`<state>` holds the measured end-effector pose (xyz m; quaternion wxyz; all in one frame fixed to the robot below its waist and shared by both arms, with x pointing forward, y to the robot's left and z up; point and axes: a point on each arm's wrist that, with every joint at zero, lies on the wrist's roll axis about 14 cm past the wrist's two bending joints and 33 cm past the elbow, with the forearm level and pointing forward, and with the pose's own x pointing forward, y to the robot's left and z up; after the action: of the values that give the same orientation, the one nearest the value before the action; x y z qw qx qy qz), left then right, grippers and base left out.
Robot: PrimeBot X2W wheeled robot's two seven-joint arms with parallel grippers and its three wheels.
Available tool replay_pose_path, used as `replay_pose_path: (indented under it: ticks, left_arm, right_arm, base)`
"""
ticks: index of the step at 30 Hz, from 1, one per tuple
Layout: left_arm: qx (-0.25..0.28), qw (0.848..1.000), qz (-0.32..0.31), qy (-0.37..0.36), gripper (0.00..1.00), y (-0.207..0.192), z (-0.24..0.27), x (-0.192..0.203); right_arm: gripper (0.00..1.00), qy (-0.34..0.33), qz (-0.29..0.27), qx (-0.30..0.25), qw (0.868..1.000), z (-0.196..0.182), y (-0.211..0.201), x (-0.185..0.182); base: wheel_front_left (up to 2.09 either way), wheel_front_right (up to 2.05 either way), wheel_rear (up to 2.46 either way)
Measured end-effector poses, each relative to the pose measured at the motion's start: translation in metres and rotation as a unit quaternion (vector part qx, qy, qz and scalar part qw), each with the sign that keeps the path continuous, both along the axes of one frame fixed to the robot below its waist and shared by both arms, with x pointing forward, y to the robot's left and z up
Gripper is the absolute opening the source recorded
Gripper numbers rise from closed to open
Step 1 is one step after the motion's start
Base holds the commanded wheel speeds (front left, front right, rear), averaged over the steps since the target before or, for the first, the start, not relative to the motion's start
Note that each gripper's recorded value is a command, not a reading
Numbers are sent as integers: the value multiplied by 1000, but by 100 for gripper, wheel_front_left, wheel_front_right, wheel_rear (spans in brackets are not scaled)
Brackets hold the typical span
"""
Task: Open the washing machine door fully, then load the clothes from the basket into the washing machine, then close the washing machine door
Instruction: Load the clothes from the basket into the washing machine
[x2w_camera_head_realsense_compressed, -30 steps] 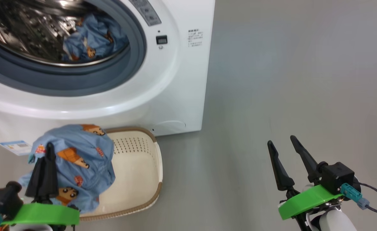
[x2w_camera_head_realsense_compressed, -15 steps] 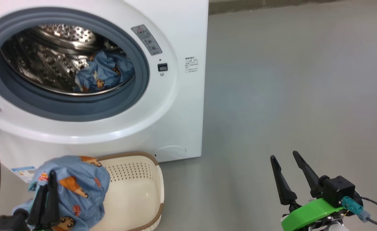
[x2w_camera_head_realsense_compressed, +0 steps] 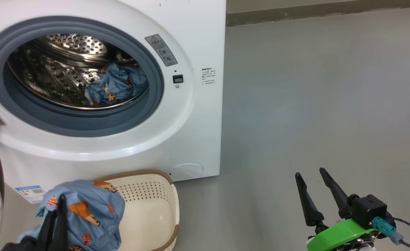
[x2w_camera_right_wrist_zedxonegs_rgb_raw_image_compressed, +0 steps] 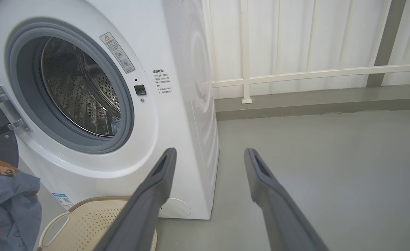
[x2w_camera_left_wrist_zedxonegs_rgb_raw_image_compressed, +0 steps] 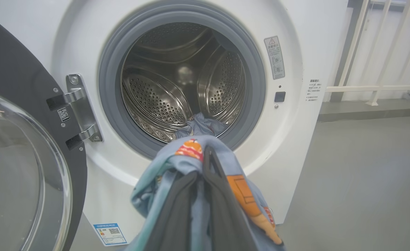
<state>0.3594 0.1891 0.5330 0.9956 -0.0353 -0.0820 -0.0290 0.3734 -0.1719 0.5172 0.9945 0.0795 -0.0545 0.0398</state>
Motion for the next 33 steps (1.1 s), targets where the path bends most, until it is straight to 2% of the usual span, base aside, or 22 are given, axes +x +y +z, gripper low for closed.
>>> replay_pose_path:
  ticks: [11, 15, 20, 33]
  left_arm:
    - [-1, 1000, -4, 21, 0, -3, -14, 5]
    - [-16, 999, -7, 29, 0, -6, -19, 15]
    - [-35, 999, -8, 2, 0, -8, -4, 45]
    - [-37, 996, -8, -79, 0, 0, 38, 143]
  right_arm:
    - [100, 13, -1, 0, 1000, -9, 0, 3]
    - [100, 26, -1, 0, 1000, -18, 0, 6]
    - [100, 44, -2, 0, 999, -30, -2, 10]
    - [100, 74, -9, 5, 997, -54, -7, 34]
  base:
    - [0, 0, 0]
    - [0, 0, 0]
    - [0, 0, 0]
    - [0, 0, 0]
